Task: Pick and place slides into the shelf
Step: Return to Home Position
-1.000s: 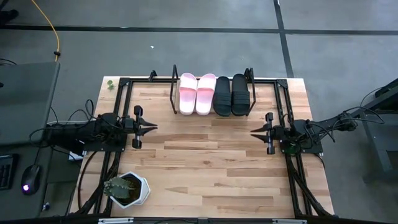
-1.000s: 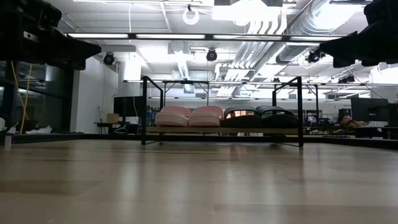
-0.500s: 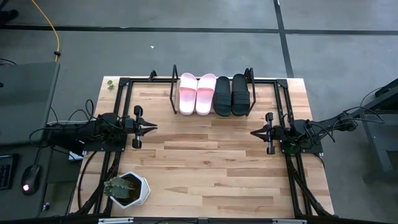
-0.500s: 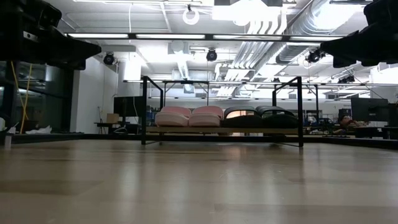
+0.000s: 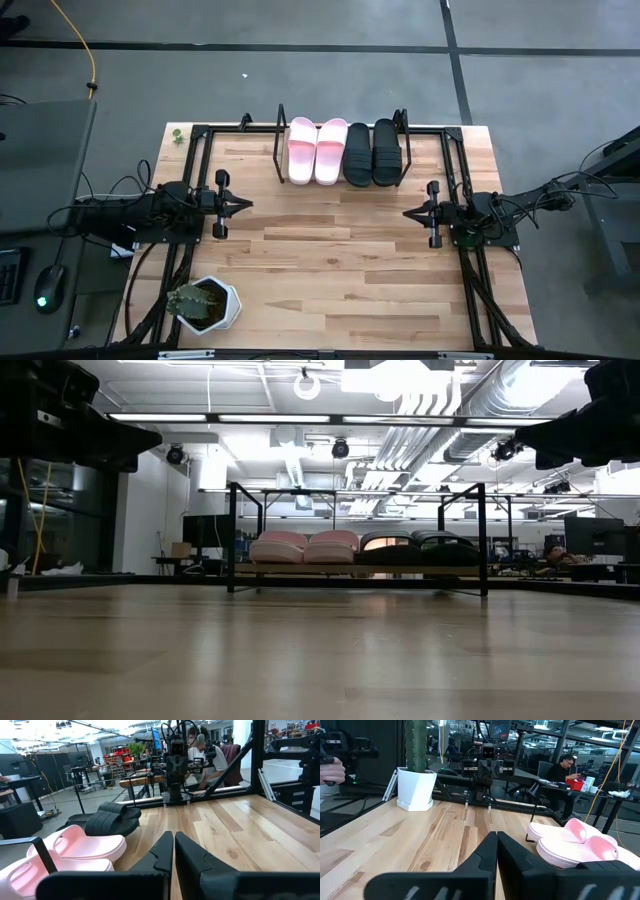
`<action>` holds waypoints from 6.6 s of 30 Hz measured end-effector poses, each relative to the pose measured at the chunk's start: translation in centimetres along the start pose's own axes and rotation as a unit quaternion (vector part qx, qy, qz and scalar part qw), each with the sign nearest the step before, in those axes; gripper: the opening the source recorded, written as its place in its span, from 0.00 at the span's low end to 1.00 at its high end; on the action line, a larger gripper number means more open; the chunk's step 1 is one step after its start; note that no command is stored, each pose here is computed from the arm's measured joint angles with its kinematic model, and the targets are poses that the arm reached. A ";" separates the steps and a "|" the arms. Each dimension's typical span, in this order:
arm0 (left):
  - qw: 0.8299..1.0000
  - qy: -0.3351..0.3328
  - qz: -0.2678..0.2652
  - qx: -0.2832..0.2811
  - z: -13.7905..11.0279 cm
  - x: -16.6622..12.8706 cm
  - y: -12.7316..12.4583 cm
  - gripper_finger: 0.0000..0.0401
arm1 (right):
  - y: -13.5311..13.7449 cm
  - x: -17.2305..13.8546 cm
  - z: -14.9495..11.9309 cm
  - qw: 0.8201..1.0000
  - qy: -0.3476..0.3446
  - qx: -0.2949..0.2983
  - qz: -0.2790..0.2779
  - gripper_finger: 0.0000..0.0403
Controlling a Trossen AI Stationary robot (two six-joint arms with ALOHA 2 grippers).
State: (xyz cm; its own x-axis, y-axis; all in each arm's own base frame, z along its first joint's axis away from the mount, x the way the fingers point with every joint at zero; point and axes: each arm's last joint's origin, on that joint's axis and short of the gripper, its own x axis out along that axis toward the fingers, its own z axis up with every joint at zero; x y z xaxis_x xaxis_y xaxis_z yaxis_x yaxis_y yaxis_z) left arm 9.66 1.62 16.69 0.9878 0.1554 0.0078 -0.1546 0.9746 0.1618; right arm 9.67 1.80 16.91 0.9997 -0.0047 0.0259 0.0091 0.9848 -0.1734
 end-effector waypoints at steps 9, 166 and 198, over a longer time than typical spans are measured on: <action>1.000 0.016 -0.001 0.001 -0.2 0.2 0.0 0.02 | 0.0 0.1 -0.1 1.000 0.007 0.001 0.001 0.00; 0.999 0.031 -0.004 -0.032 -0.5 0.4 -0.1 0.02 | -0.1 0.4 -0.4 0.998 0.034 0.014 -0.050 0.01; 0.999 0.031 -0.004 -0.032 -0.5 0.4 -0.1 0.02 | -0.1 0.4 -0.4 0.998 0.034 0.014 -0.050 0.01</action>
State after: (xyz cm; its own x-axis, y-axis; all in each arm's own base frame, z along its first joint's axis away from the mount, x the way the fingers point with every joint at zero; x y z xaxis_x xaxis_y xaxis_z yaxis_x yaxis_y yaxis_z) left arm 10.04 1.68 16.20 0.9864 0.1548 -0.0551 -0.1489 0.9839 0.0987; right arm 10.07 1.60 16.50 0.9933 -0.1131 -0.0254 0.1083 0.9834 -0.1453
